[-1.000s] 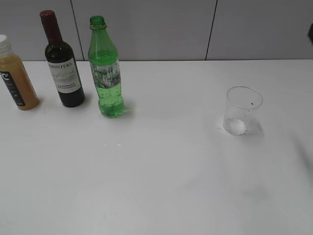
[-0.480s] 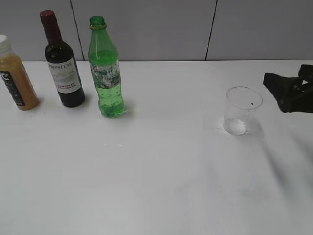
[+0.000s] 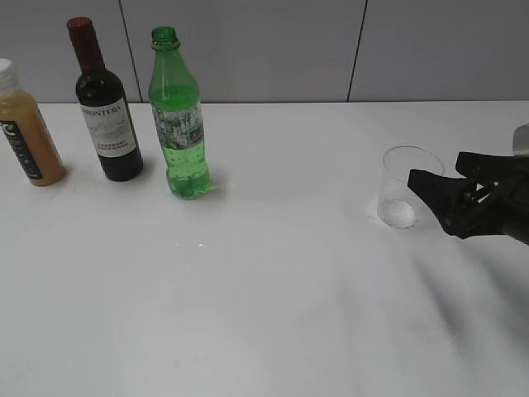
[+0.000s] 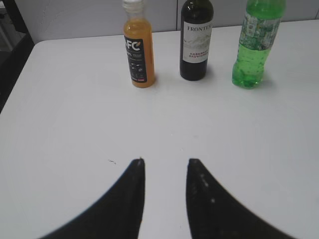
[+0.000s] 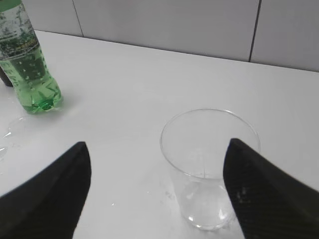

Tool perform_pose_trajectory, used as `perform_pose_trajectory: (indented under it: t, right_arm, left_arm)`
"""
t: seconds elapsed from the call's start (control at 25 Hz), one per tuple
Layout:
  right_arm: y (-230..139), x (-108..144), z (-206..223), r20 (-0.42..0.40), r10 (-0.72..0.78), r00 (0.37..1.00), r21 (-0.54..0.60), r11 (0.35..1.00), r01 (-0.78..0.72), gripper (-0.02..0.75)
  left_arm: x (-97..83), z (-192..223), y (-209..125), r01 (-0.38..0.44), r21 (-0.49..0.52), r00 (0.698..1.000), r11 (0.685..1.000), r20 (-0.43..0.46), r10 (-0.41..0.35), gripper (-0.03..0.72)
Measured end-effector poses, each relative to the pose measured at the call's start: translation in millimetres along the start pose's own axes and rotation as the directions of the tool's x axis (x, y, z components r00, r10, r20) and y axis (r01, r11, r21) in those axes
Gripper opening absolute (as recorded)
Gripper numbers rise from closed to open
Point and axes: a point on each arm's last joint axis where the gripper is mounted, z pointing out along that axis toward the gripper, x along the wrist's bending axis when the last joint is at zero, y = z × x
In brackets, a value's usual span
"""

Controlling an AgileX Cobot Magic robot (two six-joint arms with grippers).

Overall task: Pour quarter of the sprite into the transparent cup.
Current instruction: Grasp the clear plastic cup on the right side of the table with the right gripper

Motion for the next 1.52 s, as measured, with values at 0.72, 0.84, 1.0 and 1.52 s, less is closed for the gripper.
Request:
perform_pose_trajectory:
  t: [0.72, 0.84, 1.0, 1.52]
  right_arm:
    - [-31, -14, 11, 0.084, -0.044, 0.996, 0.070, 0.997, 0.039, 0.633]
    - [-36, -15, 14, 0.085, -0.024, 0.996, 0.036, 0.999, 0.021, 0.633]
    - [-47, -19, 17, 0.111, -0.014, 0.994, 0.055, 0.998, 0.008, 0.633]
    - [-53, -22, 20, 0.123, -0.055, 0.991, 0.074, 0.996, 0.046, 0.641]
  left_arm:
    - [0.0, 0, 0, 0.000, 0.000, 1.000, 1.000, 0.000, 0.000, 0.228]
    - [0.0, 0, 0, 0.000, 0.000, 1.000, 1.000, 0.000, 0.000, 0.228]
    - [0.0, 0, 0, 0.000, 0.000, 1.000, 1.000, 0.000, 0.000, 0.228]
    - [0.0, 0, 0, 0.000, 0.000, 1.000, 1.000, 0.000, 0.000, 0.228]
